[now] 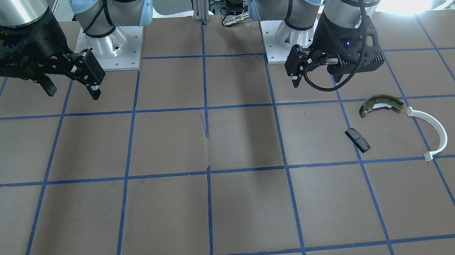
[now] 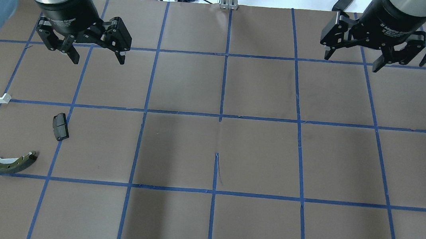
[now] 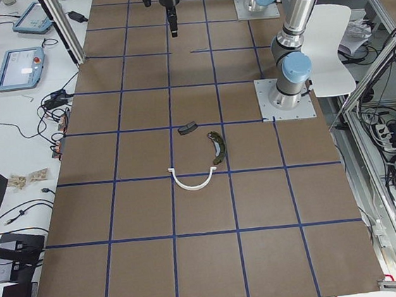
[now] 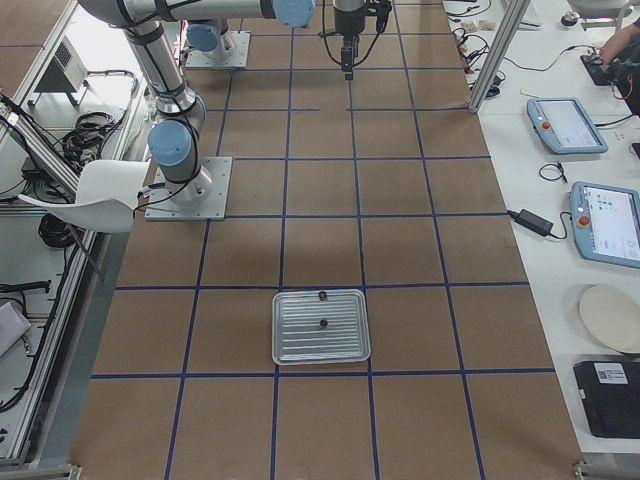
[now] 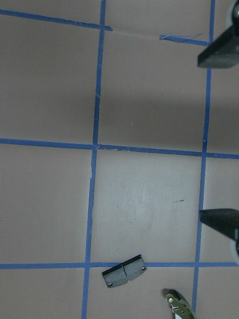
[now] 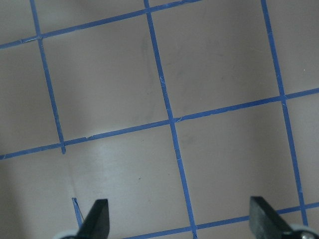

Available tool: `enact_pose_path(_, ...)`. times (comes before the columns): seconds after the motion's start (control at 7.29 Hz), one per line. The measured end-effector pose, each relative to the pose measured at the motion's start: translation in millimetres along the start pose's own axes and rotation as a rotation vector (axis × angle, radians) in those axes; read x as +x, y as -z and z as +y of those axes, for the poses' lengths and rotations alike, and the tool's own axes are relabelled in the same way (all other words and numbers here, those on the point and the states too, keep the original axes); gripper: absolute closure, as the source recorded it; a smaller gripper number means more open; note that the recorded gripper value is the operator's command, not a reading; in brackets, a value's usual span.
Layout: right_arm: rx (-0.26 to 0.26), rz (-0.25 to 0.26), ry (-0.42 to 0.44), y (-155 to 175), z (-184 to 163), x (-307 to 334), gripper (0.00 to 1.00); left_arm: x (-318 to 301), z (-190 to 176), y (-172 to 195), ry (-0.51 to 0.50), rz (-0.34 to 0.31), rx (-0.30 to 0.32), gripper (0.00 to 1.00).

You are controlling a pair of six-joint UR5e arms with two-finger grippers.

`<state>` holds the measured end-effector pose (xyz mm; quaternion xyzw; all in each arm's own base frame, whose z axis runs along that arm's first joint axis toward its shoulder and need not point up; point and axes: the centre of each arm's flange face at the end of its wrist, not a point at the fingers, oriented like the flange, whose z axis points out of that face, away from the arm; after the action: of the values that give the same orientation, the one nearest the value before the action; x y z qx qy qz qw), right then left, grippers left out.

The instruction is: Place bearing gear from tray to pile

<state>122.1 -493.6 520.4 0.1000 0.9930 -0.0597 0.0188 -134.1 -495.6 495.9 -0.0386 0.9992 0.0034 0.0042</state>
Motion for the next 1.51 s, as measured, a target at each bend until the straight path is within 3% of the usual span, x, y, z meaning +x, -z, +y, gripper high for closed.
enact_pose_path(0.82,-0.002,0.001,0.001,-1.3,-0.1,0.2,0.00,0.0,-0.2,-0.7,0.000,0.000,-0.001,0.00)
enact_pose_path(1.1,-0.009,0.016,0.074,-4.4,-1.5,4.7,0.00,0.0,-0.3,-0.7,0.000,0.000,-0.002,0.00)
enact_pose_path(1.37,-0.052,0.101,0.178,-16.0,-13.1,48.8,0.00,0.0,-0.3,-0.8,0.000,0.000,-0.002,0.00)
enact_pose_path(1.51,-0.083,0.131,0.206,-21.1,-25.8,100.5,0.00,0.0,-0.2,-0.6,0.000,0.000,-0.001,0.00)
